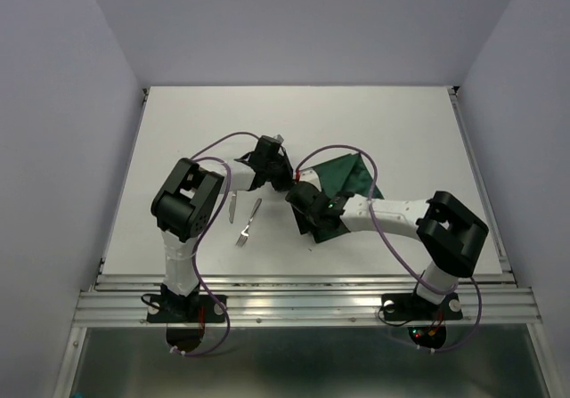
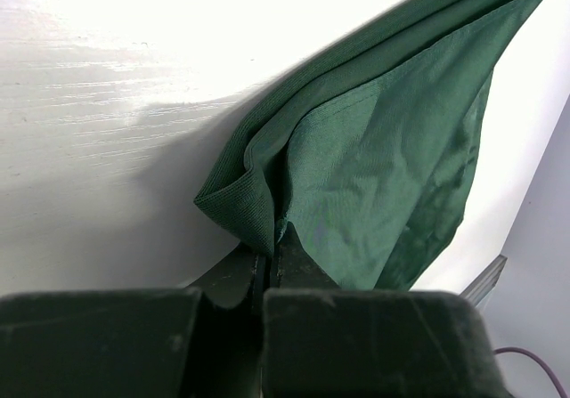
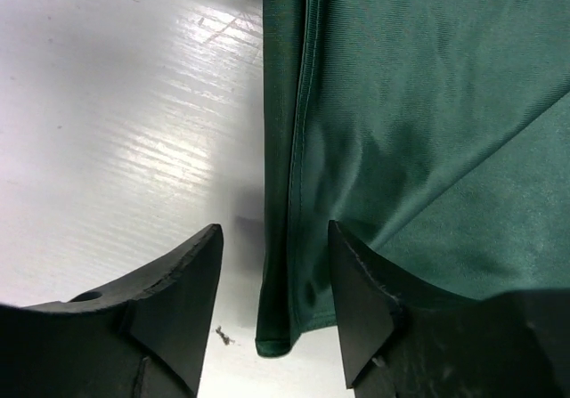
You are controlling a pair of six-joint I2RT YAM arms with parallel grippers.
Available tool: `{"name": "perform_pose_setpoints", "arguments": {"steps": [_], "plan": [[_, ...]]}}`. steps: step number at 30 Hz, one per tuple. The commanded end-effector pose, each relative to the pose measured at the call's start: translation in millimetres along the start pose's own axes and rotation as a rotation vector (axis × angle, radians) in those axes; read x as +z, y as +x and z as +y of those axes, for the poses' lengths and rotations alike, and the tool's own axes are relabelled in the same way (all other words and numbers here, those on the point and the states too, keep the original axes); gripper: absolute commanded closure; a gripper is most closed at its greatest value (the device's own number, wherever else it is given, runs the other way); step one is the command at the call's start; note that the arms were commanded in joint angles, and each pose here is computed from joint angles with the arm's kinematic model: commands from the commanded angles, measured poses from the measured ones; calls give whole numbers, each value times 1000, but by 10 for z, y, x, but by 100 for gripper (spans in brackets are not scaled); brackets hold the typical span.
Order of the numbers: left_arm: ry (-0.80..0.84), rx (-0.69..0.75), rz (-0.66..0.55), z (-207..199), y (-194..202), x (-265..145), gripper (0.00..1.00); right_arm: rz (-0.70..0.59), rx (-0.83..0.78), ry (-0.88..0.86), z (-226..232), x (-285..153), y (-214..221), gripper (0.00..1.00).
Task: Fold the napkin into a case and place the utensils inside
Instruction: Turn over the upper triangle folded napkin at the center of the board.
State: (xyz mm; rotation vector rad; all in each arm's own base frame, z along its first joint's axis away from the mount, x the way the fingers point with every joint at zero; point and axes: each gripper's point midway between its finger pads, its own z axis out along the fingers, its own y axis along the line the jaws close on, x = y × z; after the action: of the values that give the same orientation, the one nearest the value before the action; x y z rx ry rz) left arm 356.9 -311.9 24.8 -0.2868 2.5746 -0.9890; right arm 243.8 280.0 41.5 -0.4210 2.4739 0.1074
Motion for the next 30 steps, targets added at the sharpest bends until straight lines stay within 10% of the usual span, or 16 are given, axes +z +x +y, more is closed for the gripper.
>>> {"name": "perform_pose_setpoints", "arguments": {"steps": [1,8,15,30], "plan": [[-45,0,-2,85,56,-86,100,-20,-24,69,-16,37,-60,46],[-44,1,-3,77,51,-90,100,-12,-26,116,-57,102,6,59],[-39,11,-10,20,12,-146,100,-55,4,133,-86,8,-133,98],[-12,73,-157,-364,-771,-829,100,-170,26,-28,417,-382,-881,99]]}}
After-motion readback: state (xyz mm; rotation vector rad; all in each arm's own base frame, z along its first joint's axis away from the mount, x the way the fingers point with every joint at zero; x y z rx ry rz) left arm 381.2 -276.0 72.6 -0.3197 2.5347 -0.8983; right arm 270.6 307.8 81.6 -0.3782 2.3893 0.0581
